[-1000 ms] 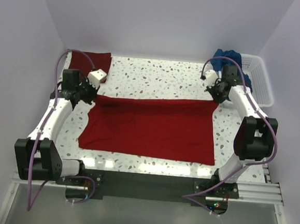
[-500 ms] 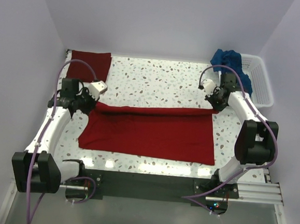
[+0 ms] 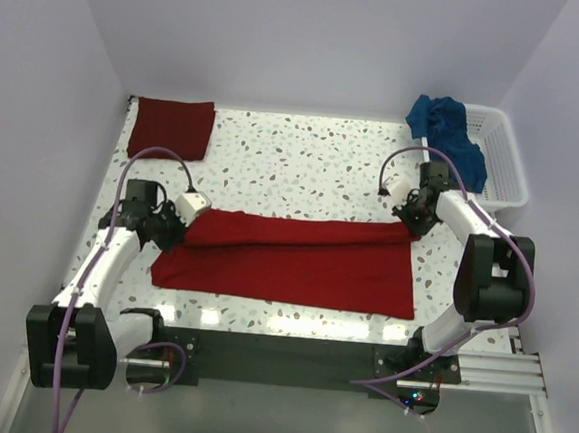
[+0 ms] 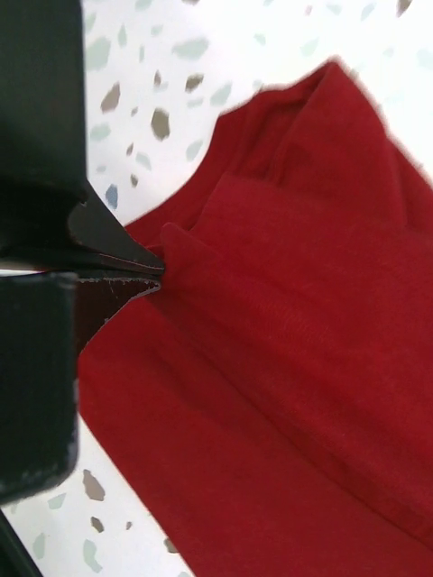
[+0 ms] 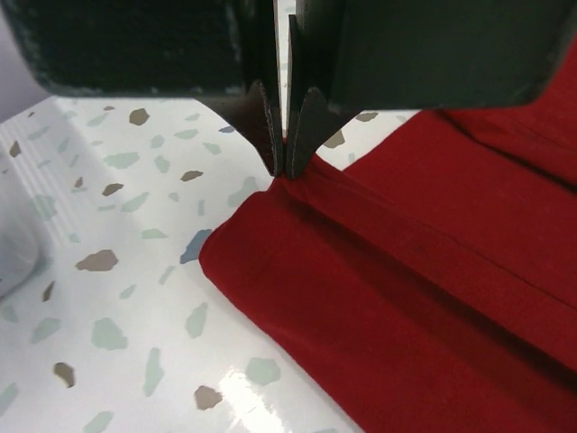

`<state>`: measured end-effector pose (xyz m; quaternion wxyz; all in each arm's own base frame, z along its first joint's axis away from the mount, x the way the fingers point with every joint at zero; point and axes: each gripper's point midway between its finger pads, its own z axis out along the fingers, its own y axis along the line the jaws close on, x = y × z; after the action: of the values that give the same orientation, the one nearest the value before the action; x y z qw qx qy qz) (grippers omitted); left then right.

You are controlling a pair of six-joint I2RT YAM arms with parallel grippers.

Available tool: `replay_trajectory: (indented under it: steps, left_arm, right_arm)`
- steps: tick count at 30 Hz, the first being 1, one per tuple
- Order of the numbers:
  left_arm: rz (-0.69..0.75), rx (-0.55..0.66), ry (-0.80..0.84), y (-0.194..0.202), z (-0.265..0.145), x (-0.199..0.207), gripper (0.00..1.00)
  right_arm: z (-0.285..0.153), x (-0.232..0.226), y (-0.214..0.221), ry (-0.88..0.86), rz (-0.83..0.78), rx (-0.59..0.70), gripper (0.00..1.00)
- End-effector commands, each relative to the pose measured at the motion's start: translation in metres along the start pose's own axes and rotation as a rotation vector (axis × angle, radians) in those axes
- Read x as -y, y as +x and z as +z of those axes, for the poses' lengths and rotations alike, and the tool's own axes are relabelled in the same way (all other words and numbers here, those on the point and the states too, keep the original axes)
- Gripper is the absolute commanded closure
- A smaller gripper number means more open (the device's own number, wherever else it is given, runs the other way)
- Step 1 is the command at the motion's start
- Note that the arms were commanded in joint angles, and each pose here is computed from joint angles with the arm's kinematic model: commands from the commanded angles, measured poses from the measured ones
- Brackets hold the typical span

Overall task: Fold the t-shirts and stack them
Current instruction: Fold the tshirt

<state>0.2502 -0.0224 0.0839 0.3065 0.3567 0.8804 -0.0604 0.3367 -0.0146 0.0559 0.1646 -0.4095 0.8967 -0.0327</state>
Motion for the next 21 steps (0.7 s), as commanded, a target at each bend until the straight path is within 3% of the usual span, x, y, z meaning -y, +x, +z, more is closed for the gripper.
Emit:
replay_trajectory:
  steps: [1, 10, 21]
  left_arm:
    - [0.041, -0.064, -0.011, 0.026, 0.009, 0.001, 1.0]
    - [0.003, -0.128, 0.005, 0.048, 0.028, 0.004, 1.0]
    - [0.028, -0.053, -0.071, -0.001, 0.008, -0.031, 1.0]
  right_arm:
    - [0.0, 0.005, 0.004, 0.03, -0.024, 0.0, 1.0]
    - [0.012, -0.009, 0.021, -0.011, -0.028, -0.045, 1.0]
    - [-0.022, 0.004, 0.0, 0.008, -0.037, -0.003, 1.0]
